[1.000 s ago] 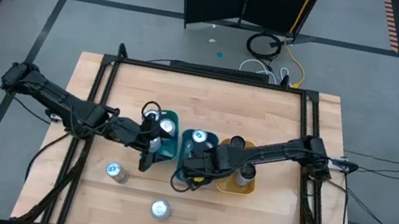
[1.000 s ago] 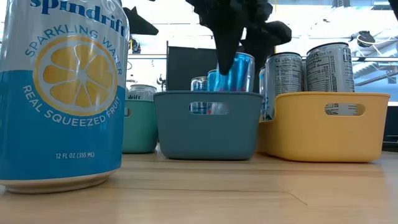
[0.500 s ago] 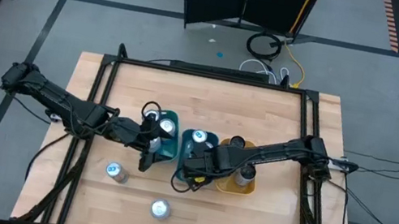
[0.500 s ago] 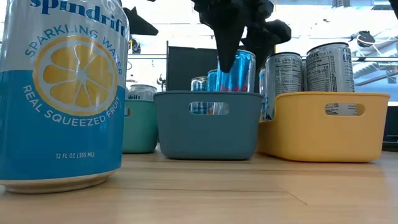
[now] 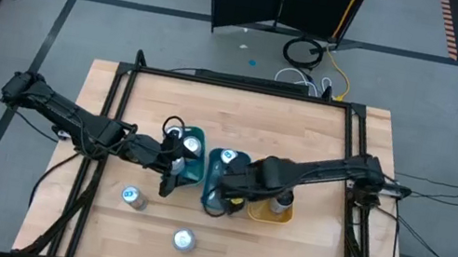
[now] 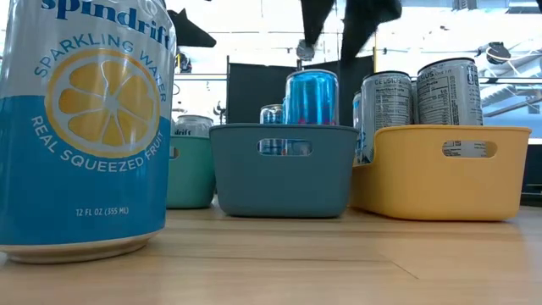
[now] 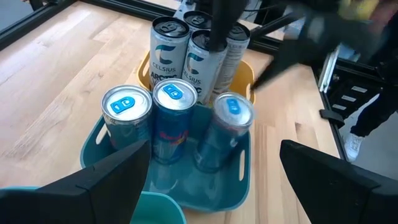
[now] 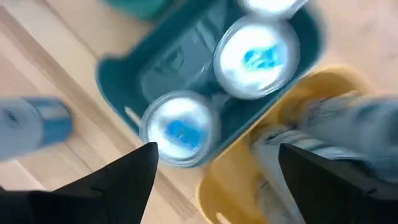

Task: Sort soda cans
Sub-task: Put the blue soda can into the blue bin, then adjust the green bin

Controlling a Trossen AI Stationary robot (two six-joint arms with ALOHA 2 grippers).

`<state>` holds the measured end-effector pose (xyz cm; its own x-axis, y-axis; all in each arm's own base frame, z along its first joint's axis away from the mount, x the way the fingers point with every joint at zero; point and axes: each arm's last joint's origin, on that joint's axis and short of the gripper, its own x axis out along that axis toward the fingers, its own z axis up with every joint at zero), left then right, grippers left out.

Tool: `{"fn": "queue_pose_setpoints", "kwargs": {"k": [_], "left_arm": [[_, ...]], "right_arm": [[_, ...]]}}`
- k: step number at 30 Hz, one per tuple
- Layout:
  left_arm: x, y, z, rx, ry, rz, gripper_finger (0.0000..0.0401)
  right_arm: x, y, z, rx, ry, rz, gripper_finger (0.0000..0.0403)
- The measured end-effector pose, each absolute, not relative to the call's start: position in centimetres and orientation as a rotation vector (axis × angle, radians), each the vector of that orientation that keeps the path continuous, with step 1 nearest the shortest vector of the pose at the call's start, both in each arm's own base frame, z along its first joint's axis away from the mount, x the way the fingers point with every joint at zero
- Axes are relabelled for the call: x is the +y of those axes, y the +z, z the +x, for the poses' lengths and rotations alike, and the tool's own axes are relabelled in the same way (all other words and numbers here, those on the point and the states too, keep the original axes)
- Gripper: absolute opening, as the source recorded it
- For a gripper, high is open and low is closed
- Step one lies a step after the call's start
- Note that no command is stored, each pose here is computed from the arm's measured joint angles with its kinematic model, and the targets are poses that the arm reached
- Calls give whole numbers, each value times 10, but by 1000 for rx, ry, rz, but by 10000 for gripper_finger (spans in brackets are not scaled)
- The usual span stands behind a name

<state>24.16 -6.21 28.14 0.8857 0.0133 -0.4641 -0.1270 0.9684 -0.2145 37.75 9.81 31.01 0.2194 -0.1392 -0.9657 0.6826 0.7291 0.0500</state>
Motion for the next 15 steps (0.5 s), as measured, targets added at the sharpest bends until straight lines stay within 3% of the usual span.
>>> {"fn": "queue_pose_setpoints", "kwargs": {"k": [7, 15], "left_arm": [[-62, 281, 241, 483, 75, -243, 368], [-68, 280, 239, 492, 51, -235, 368]], "right_arm": [[116, 369, 347, 1012, -623, 512, 323], [179, 389, 287, 859, -655, 514, 323]]}}
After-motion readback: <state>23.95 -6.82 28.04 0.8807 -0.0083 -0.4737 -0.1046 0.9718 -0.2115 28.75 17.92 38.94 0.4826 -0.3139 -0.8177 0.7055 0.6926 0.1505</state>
